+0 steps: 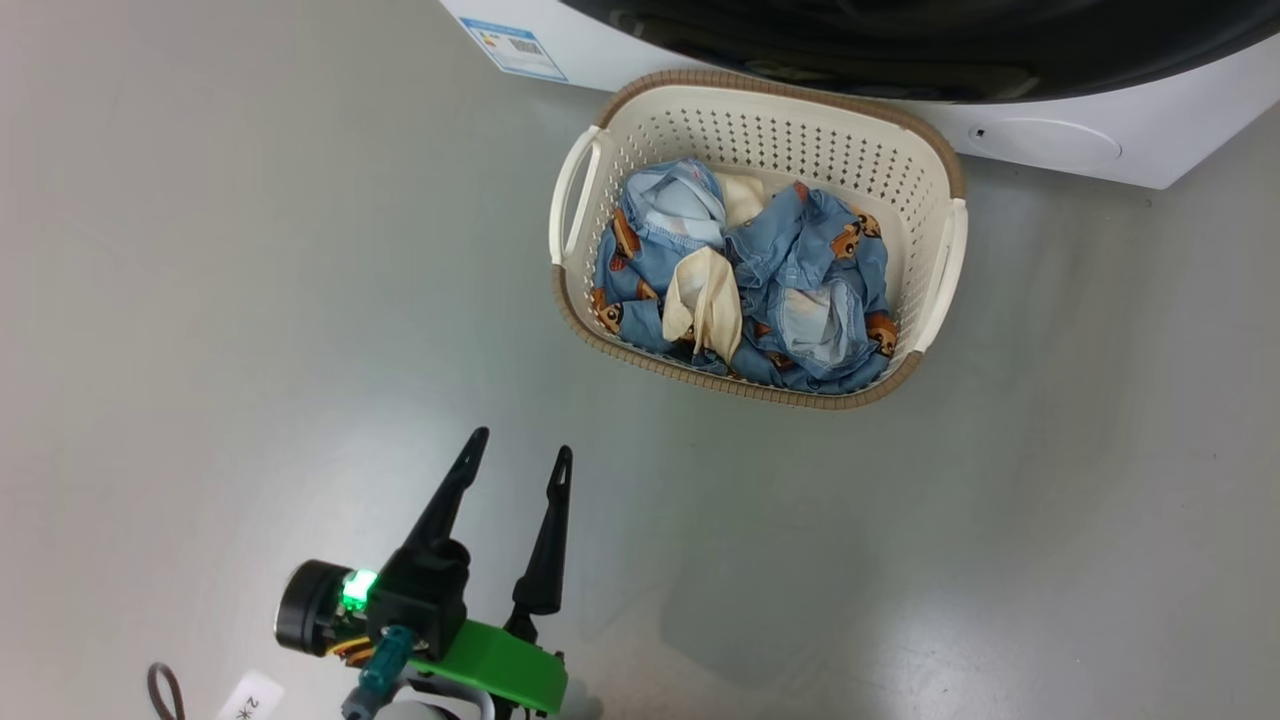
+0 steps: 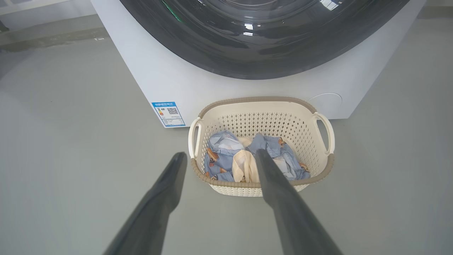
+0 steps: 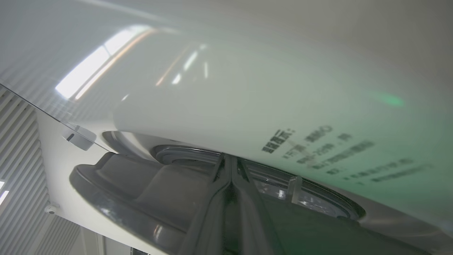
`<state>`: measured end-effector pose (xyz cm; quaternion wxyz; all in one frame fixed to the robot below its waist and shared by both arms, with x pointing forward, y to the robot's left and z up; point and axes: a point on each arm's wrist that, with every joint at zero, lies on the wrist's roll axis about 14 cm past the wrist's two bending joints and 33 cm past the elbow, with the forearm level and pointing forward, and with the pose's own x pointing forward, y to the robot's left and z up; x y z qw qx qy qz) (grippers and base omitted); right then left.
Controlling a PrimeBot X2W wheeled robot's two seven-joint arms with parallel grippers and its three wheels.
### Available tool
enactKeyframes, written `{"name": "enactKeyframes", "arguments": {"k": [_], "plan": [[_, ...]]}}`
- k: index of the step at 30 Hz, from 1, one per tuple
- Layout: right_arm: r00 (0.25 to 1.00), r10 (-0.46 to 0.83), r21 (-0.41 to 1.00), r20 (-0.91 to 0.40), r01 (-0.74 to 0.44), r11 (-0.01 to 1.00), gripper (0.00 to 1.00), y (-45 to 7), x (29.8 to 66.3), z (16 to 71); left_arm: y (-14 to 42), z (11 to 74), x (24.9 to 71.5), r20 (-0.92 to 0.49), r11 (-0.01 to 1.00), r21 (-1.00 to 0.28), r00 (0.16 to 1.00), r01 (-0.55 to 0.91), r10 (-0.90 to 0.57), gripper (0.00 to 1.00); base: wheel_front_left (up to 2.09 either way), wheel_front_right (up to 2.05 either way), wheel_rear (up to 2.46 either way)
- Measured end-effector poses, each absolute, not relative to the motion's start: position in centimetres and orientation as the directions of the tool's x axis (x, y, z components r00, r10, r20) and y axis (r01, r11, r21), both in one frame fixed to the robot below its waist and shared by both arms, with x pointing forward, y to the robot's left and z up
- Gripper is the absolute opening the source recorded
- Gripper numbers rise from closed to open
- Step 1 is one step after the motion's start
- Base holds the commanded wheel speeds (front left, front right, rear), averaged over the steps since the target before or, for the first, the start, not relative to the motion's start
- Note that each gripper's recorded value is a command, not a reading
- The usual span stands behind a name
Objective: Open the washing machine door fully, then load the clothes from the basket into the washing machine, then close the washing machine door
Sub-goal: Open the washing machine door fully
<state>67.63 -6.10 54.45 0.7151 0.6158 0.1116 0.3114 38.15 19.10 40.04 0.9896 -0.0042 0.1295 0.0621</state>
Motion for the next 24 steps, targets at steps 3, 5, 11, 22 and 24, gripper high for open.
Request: {"name": "enactKeyframes", "arguments": {"k": [3,5,11,22,24], "plan": [[0.775,0.592,0.947,0.22,-0.314,0.059,0.0,-6.0,67.6,54.6,19.0,40.1,38.1,-0.257,0.992,0.008,0.959,-0.122,0.12,1.0,0.0,0.0,0.0],[0.772,0.597,0.946,0.219,-0.318,0.065,0.0,-5.9,67.6,54.7,19.0,40.1,38.0,-0.257,0.993,0.007,0.959,-0.121,0.119,1.0,0.0,0.0,0.0],[0.768,0.61,0.947,0.196,-0.31,0.086,0.0,-5.5,67.7,54.2,19.2,40.0,37.7,-0.264,0.992,0.013,0.957,-0.125,0.124,1.0,0.0,0.0,0.0],[0.76,0.626,0.946,0.176,-0.307,0.106,0.0,-5.4,68.0,53.4,18.9,39.0,37.4,-0.292,0.992,0.011,0.949,-0.122,0.12,1.0,0.0,0.0,0.0],[0.756,0.631,0.945,0.172,-0.307,0.111,0.0,-5.4,67.8,53.4,18.8,39.0,37.5,-0.293,0.993,0.009,0.949,-0.117,0.114,1.0,0.0,0.0,0.0]]}}
